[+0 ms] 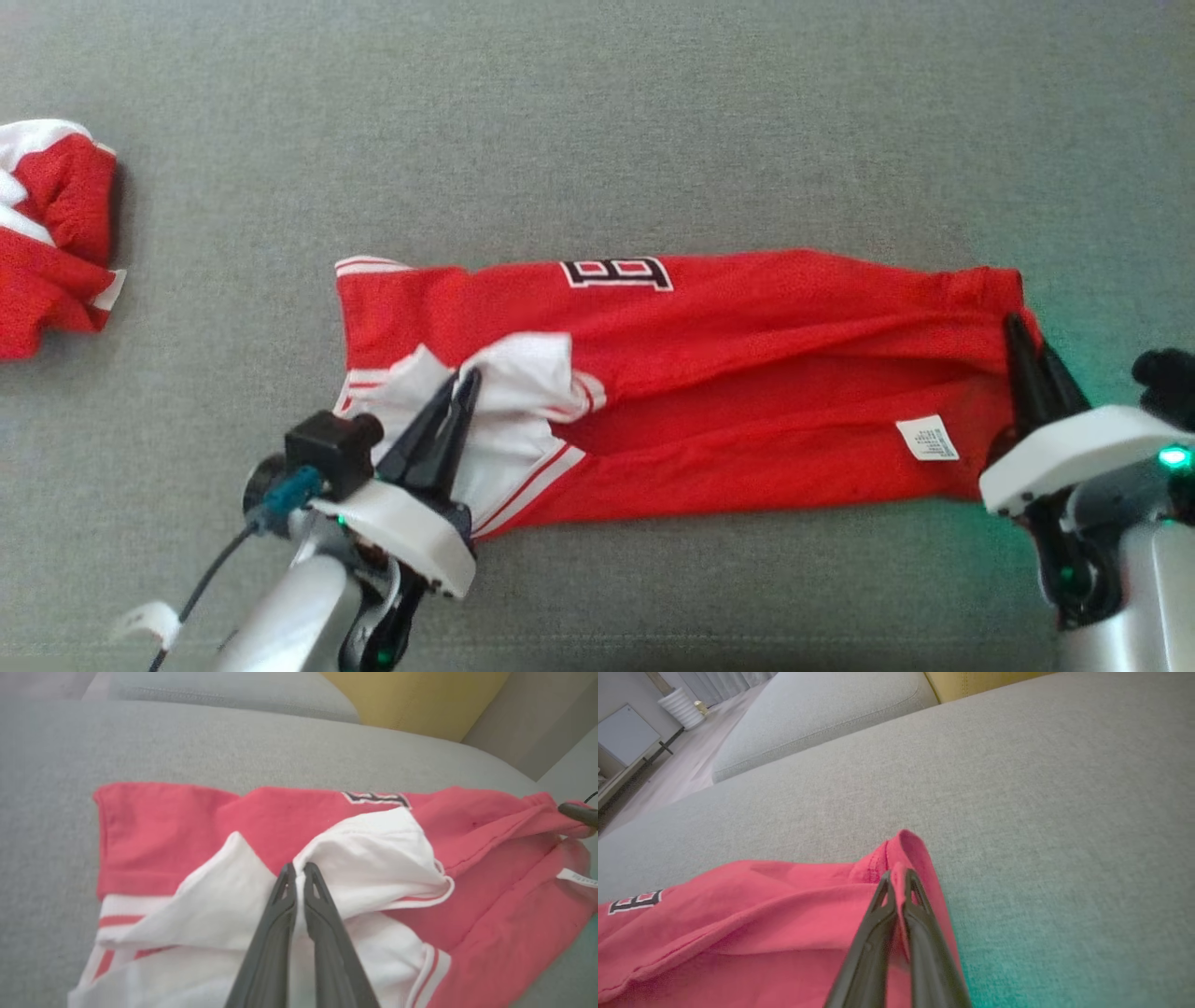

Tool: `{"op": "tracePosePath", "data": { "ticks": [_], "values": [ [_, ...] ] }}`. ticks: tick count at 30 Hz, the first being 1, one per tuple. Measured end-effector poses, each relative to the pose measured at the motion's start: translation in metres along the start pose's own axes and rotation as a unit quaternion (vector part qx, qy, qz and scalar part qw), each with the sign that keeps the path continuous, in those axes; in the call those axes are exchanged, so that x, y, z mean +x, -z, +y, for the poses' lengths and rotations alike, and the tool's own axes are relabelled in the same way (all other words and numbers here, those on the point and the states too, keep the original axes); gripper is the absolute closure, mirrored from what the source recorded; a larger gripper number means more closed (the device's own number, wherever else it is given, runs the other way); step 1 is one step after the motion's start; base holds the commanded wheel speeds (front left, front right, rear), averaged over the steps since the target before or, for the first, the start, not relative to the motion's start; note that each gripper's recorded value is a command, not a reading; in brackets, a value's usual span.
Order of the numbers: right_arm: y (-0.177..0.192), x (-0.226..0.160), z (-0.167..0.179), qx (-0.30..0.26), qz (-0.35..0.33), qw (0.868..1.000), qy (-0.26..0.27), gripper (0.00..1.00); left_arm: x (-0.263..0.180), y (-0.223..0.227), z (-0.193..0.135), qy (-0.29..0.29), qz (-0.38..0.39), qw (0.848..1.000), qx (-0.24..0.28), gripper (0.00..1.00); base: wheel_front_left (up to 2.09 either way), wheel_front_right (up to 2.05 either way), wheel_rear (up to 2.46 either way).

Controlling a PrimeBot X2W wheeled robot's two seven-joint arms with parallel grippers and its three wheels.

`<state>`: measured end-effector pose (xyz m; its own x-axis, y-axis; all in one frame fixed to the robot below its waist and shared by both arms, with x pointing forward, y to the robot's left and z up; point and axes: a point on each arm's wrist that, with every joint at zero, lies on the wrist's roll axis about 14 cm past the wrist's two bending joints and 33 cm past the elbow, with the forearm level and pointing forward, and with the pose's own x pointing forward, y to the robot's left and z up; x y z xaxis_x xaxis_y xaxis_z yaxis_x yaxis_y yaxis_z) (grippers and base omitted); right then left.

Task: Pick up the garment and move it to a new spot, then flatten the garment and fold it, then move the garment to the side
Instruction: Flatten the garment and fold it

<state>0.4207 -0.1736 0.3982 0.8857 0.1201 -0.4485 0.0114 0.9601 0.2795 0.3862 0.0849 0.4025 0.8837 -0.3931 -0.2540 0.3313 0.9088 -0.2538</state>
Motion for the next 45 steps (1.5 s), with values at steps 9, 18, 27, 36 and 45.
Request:
{"op": "tracePosePath", "data": {
  "ticks": [9,18,27,36,45],
  "values": [
    [0.014,-0.018,-0.002,0.0,0.01,1.0,0.007,0.0,-0.012,0.018,0.006,-0.025,0.032,0.999,-0.006,0.0,0.0,0.0,0.0],
    [-0.035,-0.045,0.022,-0.055,-0.101,0.993,-0.02,0.0,-0.025,-0.026,0.024,-0.083,-0.05,0.995,0.004,0.0,0.0,0.0,0.0],
    [-0.076,-0.069,0.059,-0.105,-0.181,0.976,-0.06,0.0,-0.05,-0.093,0.043,-0.136,-0.158,0.977,0.039,0.0,0.0,0.0,0.0],
    [-0.077,-0.085,0.067,-0.121,-0.194,0.971,-0.067,0.0,-0.074,-0.089,0.044,-0.152,-0.159,0.974,0.055,0.0,0.0,0.0,0.0],
    [-0.071,-0.089,0.063,-0.121,-0.19,0.972,-0.062,0.0,-0.081,-0.078,0.043,-0.155,-0.144,0.975,0.062,0.0,0.0,0.0,0.0]
  ]
}}
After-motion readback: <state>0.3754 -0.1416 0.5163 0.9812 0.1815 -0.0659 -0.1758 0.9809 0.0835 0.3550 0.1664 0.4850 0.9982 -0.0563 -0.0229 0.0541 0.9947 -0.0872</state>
